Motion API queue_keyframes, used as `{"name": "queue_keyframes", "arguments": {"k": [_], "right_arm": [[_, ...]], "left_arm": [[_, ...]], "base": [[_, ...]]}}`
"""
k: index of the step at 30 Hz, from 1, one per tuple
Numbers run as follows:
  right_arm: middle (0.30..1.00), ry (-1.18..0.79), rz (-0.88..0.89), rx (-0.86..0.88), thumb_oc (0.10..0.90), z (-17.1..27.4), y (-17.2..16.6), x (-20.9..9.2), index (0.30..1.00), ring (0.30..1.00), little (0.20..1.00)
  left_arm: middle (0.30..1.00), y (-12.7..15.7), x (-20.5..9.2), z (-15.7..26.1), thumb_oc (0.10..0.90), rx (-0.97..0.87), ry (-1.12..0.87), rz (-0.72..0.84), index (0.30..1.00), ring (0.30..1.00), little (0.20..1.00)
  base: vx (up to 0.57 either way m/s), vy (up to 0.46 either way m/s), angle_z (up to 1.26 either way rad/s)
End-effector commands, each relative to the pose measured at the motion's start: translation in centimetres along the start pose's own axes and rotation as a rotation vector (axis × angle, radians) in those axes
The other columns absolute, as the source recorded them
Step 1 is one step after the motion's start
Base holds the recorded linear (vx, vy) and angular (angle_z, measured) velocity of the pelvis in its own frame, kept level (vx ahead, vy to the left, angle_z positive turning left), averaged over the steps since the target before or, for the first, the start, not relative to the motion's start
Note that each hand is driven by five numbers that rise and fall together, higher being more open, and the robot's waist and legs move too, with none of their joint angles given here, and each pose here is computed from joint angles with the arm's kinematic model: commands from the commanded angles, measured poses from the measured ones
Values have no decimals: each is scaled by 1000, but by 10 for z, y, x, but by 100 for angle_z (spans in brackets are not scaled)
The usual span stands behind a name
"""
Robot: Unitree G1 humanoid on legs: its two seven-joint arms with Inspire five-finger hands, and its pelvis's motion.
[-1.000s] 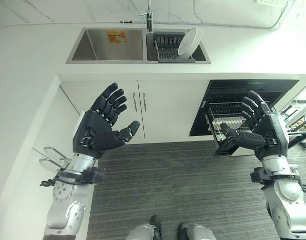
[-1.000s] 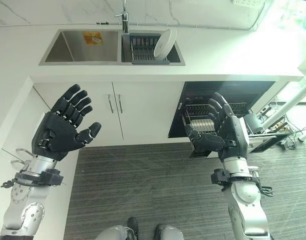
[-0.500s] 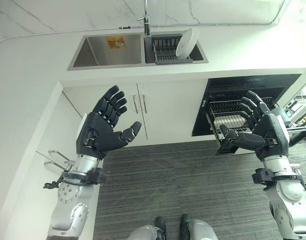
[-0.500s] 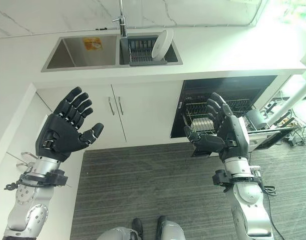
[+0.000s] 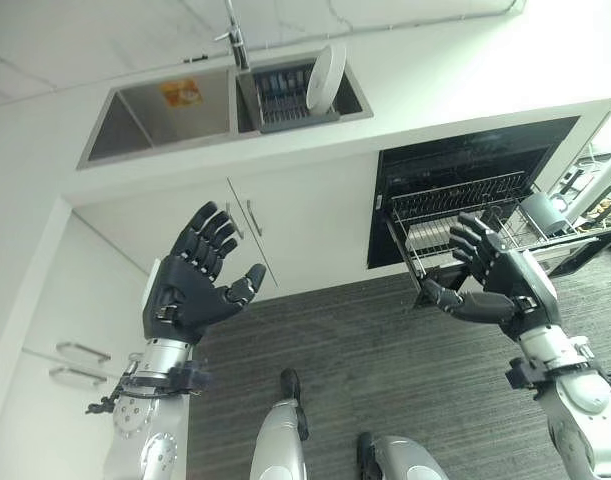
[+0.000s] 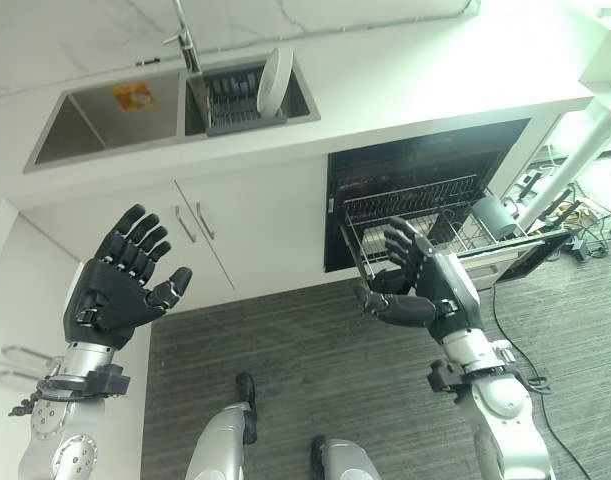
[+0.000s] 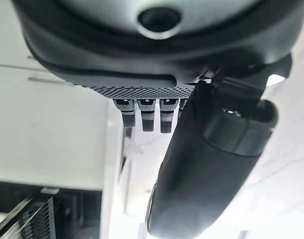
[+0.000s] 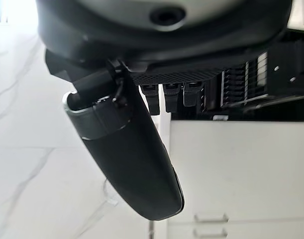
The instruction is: Place the dishes in the dishwasher.
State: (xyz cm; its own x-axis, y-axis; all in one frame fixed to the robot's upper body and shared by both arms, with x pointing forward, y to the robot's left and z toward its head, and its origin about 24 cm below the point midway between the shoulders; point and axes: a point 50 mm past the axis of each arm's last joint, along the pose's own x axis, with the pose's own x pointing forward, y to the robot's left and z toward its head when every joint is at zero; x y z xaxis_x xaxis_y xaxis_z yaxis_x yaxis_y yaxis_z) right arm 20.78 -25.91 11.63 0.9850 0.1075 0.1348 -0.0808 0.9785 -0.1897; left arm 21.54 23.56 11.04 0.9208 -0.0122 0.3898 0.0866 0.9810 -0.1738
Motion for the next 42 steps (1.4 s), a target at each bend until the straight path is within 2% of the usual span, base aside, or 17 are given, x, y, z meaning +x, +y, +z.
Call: {"name": "queue_keyframes", "arguments": {"k": [1,6,10,15,22,30,35,42], "right_arm": [[900,-431,-21,83,800,67,8,20,900,900,900],[900,-450,-56,94,800,67,14,21,900,900,900],[900,-502,-40,114,800,70,18,21,900,900,900],[900,-614,-76,205,800,79,10,17,900,900,900],[900,-608,-81,208,800,78,19,20,900,900,900],[900,-598,-46,187,800,86,23,28,900,900,900],[900,-600,-40,275,800,85,15,25,900,900,900],[900,-613,3,226,800,88,24,26,900,900,900]], "left_arm": [[900,-27,24,71,800,105,-406,-209,900,900,900],[900,-42,25,96,800,161,-555,-341,900,900,900],[900,-53,29,103,800,200,-613,-380,900,900,900],[900,-56,36,104,800,218,-622,-385,900,900,900],[900,-60,37,100,800,231,-569,-397,900,900,900],[900,-60,35,98,800,153,-553,-358,900,900,900],[900,-60,32,95,800,107,-558,-349,900,900,900],[900,-58,23,84,800,77,-527,-328,900,900,900]], "base": [[264,292,-36],[246,300,43],[167,110,32],[129,-134,-7],[247,-302,7],[157,-319,14],[73,-228,14],[71,-95,5]]}}
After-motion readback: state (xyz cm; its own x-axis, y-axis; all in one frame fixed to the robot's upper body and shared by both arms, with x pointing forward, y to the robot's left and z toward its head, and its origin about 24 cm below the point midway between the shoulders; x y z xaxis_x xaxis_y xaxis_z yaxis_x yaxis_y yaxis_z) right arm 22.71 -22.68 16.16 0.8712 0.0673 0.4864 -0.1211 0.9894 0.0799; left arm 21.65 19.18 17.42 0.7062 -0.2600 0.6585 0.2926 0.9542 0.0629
